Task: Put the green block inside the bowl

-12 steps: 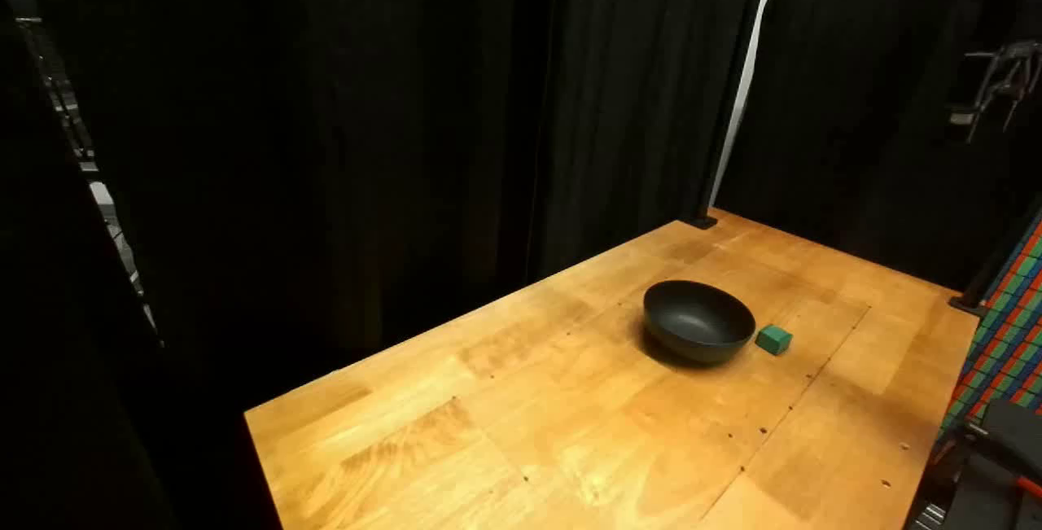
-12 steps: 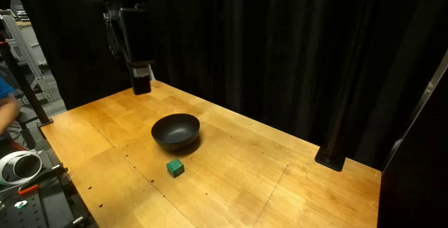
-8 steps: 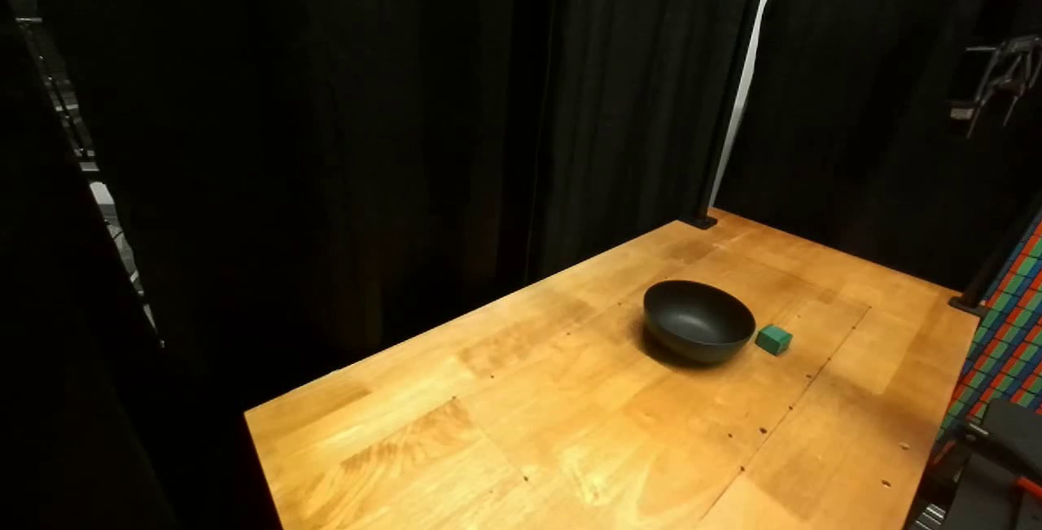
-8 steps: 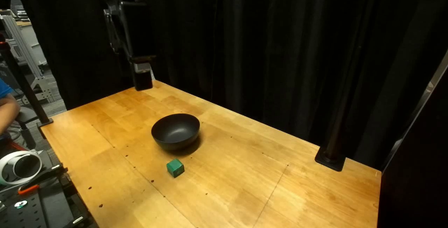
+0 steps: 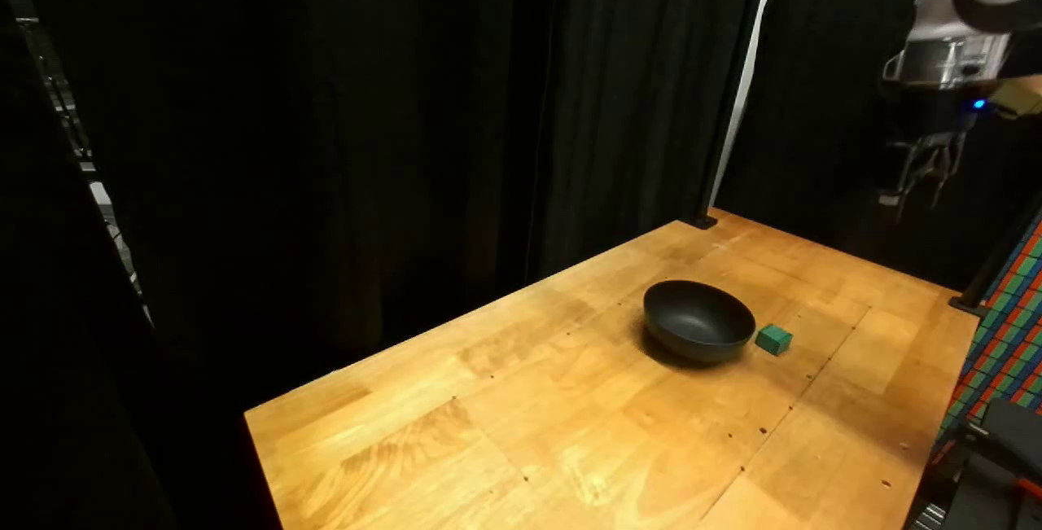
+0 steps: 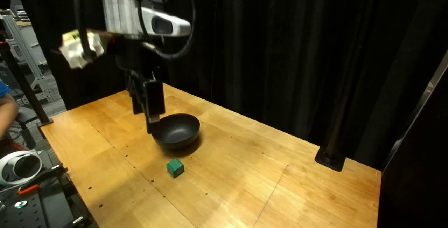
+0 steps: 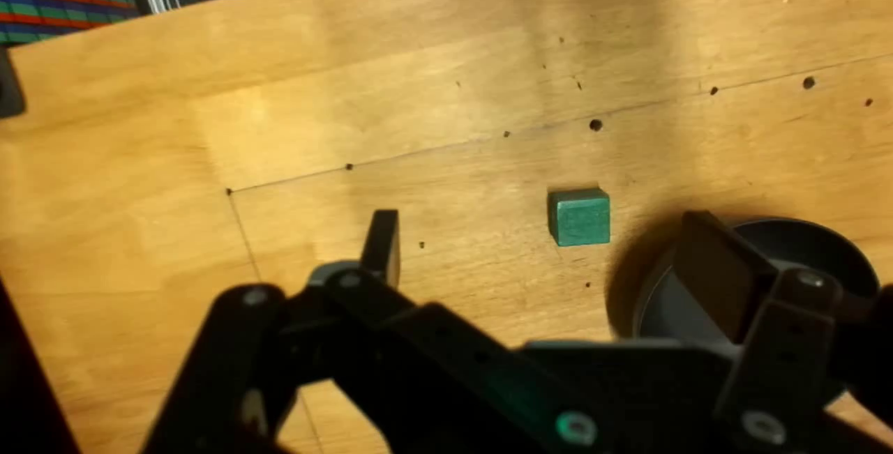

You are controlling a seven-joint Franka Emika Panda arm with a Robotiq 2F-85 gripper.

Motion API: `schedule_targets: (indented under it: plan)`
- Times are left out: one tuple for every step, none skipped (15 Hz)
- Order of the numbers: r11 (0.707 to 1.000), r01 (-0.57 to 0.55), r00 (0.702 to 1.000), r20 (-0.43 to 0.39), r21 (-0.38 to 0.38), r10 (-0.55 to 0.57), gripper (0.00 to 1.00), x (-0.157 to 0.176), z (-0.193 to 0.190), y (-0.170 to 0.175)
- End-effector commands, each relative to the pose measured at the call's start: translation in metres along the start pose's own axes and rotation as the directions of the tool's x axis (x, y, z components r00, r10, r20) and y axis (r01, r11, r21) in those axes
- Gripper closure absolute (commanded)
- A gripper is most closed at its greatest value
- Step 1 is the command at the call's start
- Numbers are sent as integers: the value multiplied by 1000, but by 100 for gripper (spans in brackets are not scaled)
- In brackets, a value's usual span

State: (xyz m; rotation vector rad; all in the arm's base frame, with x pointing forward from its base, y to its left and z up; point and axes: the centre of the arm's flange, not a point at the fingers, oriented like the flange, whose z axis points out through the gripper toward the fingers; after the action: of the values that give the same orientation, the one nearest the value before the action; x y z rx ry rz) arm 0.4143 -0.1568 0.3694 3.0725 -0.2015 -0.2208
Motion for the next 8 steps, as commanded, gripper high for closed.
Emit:
schedule_targets:
  plan:
    - [1000,-6,999,-39,30,7,0,31,66,-36]
    - [999,-12,999,-51,33,14,0,36,84,-44]
    - [999,-8,998,-56,45,10,0,40,99,-50]
    - [999,-7,998,-63,52,10,0,43,115,-55]
    - [998,-8,998,-65,59,12,0,46,128,-59]
    - [998,-10,998,-66,68,14,0,49,142,-63]
    - [998,-14,997,-69,67,19,0,51,153,-66]
    - [998,-13,997,-69,69,18,0,54,163,-70]
